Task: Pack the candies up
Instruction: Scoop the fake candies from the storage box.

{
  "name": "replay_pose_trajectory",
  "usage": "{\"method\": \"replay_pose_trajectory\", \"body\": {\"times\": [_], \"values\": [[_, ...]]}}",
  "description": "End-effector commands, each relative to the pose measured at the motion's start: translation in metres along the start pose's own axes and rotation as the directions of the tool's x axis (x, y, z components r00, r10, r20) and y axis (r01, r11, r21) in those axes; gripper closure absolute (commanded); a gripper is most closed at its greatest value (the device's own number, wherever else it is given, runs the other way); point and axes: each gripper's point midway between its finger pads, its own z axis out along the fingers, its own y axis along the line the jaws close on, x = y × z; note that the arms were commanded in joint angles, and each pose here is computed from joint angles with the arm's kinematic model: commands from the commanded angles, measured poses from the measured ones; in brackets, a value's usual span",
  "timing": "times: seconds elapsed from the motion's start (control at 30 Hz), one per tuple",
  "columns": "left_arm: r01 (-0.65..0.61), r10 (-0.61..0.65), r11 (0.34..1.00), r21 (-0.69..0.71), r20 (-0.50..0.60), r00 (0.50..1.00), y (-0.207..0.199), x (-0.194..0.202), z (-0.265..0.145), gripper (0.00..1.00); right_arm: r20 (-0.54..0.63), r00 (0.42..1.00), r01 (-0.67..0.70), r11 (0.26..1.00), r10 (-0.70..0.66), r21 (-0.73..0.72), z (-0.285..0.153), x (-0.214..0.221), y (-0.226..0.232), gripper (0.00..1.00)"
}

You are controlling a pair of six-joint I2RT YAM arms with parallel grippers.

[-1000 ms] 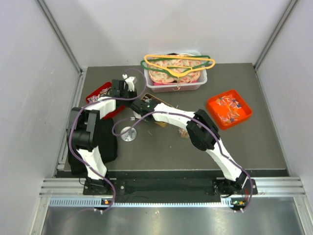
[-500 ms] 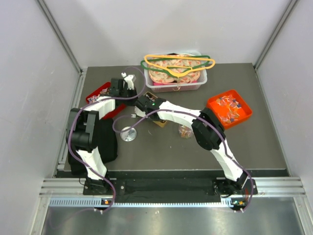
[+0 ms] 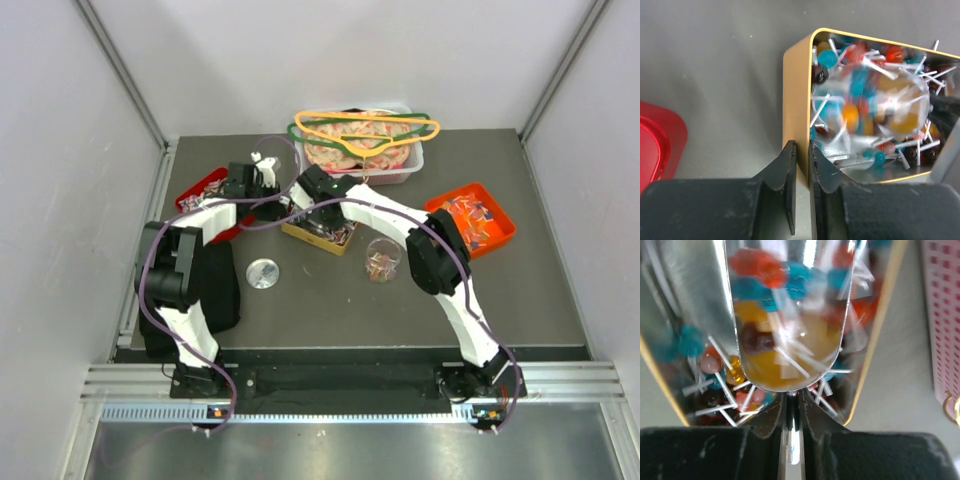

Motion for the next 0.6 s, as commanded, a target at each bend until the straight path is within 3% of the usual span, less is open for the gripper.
{"method": "replay_pose_trajectory", "body": {"times": [0.0, 0.57], "values": [[-0.022, 0.012, 0.975, 0.223, 0.045, 0.999, -0.060, -0.021, -0.021, 1.00, 0.186, 0.951, -0.237, 0.968, 0.248, -0.081, 0.005, -0.051, -0.013, 1.00], [-0.020, 0.008, 0.982, 0.188, 0.064, 0.998, -0.053, -0.025, -0.017, 1.00, 0.189, 0.970, -0.154, 0.988, 0.151, 0.002, -0.022, -0.033, -0.026, 1.00]]}}
